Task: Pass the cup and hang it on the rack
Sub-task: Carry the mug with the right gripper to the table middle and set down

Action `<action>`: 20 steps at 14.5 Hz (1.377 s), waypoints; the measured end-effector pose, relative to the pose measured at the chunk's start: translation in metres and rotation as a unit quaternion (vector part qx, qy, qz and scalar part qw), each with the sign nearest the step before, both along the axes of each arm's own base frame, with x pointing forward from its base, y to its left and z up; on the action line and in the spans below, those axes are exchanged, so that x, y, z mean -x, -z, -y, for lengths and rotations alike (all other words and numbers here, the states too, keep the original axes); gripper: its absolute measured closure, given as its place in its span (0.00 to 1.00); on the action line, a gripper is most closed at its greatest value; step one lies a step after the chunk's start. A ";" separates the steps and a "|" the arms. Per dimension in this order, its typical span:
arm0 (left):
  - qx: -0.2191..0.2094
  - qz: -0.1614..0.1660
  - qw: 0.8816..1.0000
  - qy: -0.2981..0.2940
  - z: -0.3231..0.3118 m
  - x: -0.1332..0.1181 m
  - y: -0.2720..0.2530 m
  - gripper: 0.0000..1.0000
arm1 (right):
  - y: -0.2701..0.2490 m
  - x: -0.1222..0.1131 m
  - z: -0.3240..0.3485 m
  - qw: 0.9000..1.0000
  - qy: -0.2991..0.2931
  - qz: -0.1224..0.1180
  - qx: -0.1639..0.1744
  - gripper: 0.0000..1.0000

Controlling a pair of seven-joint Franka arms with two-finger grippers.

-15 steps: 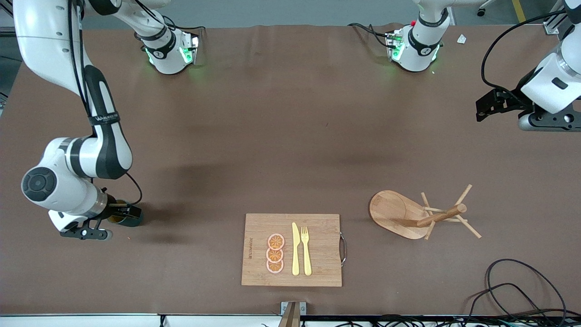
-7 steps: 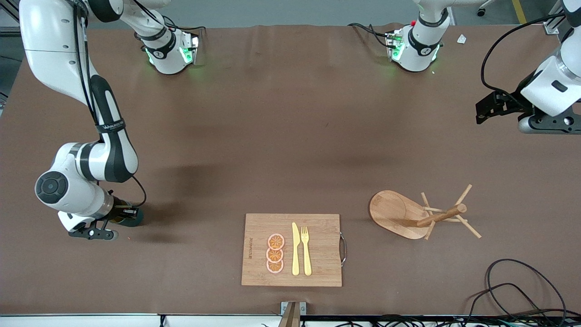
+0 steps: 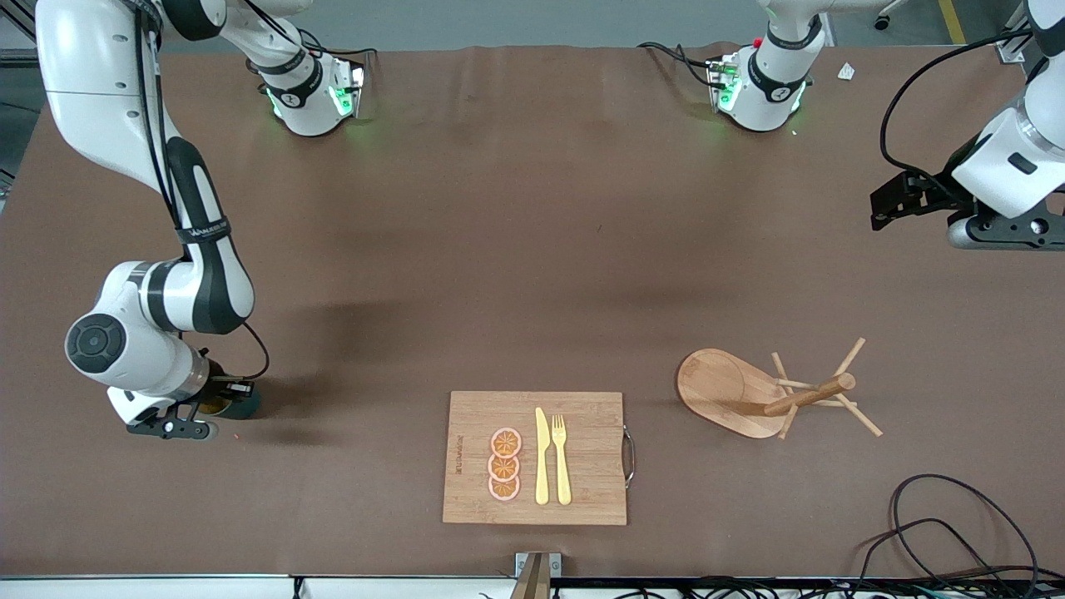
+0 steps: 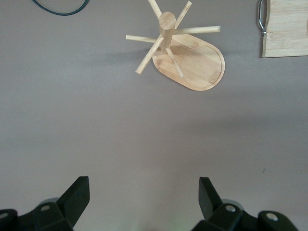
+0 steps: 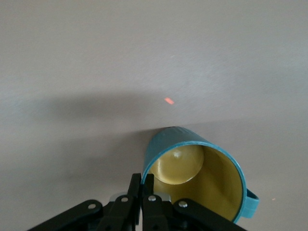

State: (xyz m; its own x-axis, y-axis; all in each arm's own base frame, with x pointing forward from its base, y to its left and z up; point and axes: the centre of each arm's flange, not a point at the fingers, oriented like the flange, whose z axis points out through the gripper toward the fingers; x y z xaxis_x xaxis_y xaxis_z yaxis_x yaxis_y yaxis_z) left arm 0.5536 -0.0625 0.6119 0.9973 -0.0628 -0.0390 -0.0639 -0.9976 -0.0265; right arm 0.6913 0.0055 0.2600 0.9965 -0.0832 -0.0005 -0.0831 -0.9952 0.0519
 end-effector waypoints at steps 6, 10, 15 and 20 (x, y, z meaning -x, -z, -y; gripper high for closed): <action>0.000 -0.002 1.000 0.004 0.005 0.000 0.002 0.00 | -0.086 0.012 -0.181 0.998 0.057 -0.010 -0.033 0.96; 0.000 -0.010 1.000 0.010 0.011 -0.004 0.011 0.00 | -0.111 0.042 -0.313 0.992 0.113 0.003 -0.053 0.96; 0.000 -0.021 0.999 0.028 0.032 -0.008 0.025 0.00 | -0.099 0.074 -0.458 0.974 0.193 0.034 -0.116 0.96; 0.000 -0.027 0.999 0.037 0.042 -0.010 0.033 0.00 | -0.061 0.125 -0.560 0.954 0.215 0.057 -0.200 0.96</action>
